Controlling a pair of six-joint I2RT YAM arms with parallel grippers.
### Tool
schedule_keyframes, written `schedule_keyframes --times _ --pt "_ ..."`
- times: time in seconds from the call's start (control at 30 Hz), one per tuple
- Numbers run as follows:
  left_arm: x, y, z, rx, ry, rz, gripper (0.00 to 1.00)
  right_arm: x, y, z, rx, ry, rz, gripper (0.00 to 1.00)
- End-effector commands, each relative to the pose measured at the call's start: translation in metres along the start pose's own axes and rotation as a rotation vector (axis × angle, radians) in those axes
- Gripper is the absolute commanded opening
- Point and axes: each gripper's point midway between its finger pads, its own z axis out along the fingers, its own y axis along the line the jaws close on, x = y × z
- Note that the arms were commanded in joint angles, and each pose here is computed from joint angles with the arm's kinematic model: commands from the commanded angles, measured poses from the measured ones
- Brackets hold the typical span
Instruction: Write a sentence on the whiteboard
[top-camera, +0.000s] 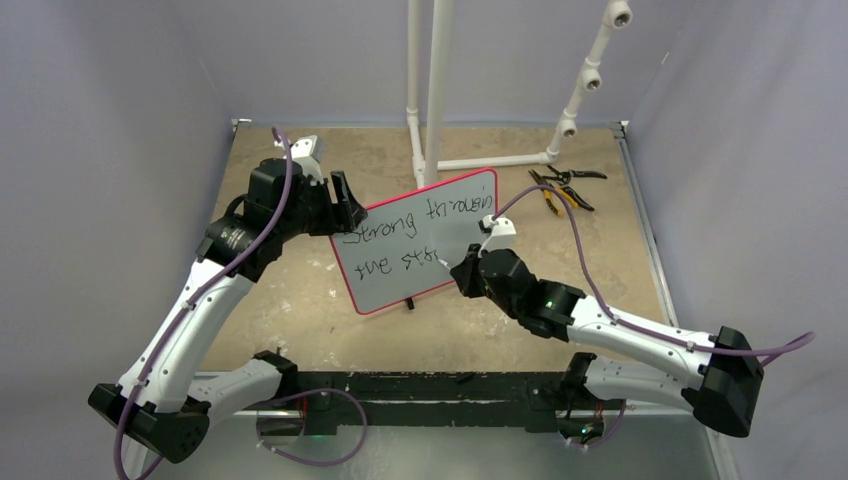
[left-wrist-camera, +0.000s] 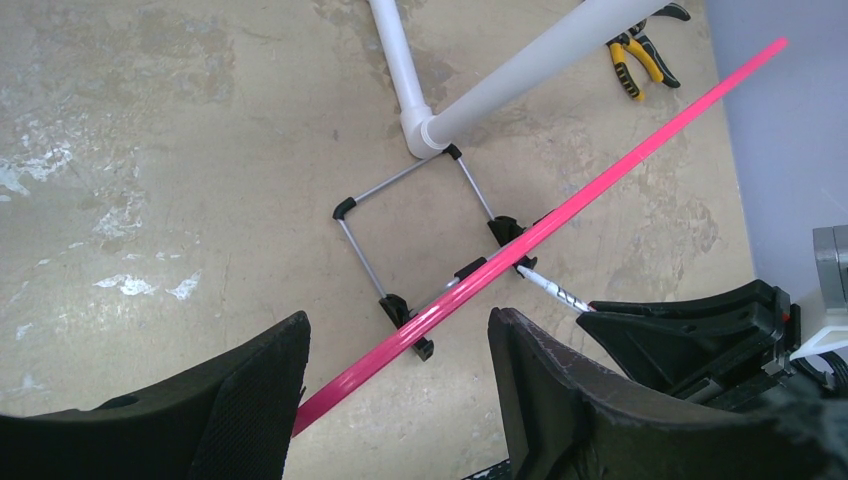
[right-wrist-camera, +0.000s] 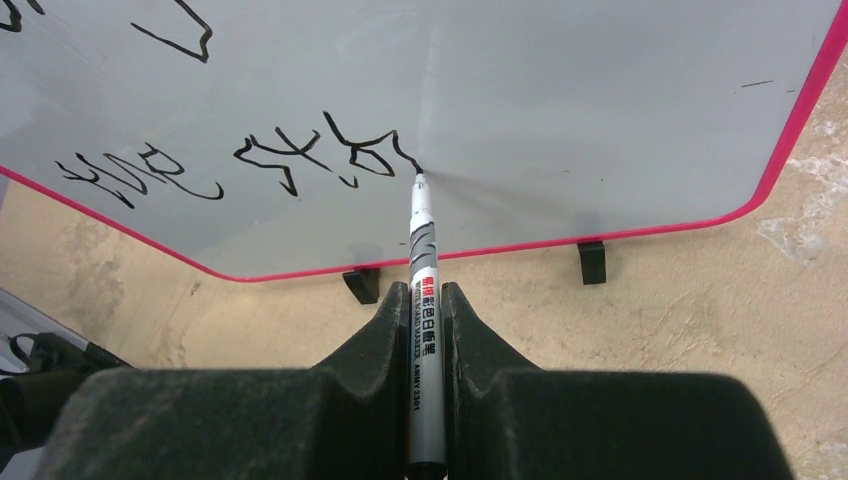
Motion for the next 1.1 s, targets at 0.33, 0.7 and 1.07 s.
schedule_keyframes --times 0.33,0.7,1.07 --pt "-0.003 -0.007 -0.002 0.033 -0.009 -0.009 0.65 -0.037 0.014 -0.004 -0.029 -0.114 0.049 0.0" --pt "-0.003 -0.007 -0.004 0.034 -0.012 -0.008 0.65 -0.052 0.016 -0.011 -0.033 -0.164 0.072 0.0" --pt "-0.002 -0.007 -0.006 0.034 -0.013 -0.011 0.65 -0.048 0.004 -0.014 0.018 -0.16 0.099 0.0"
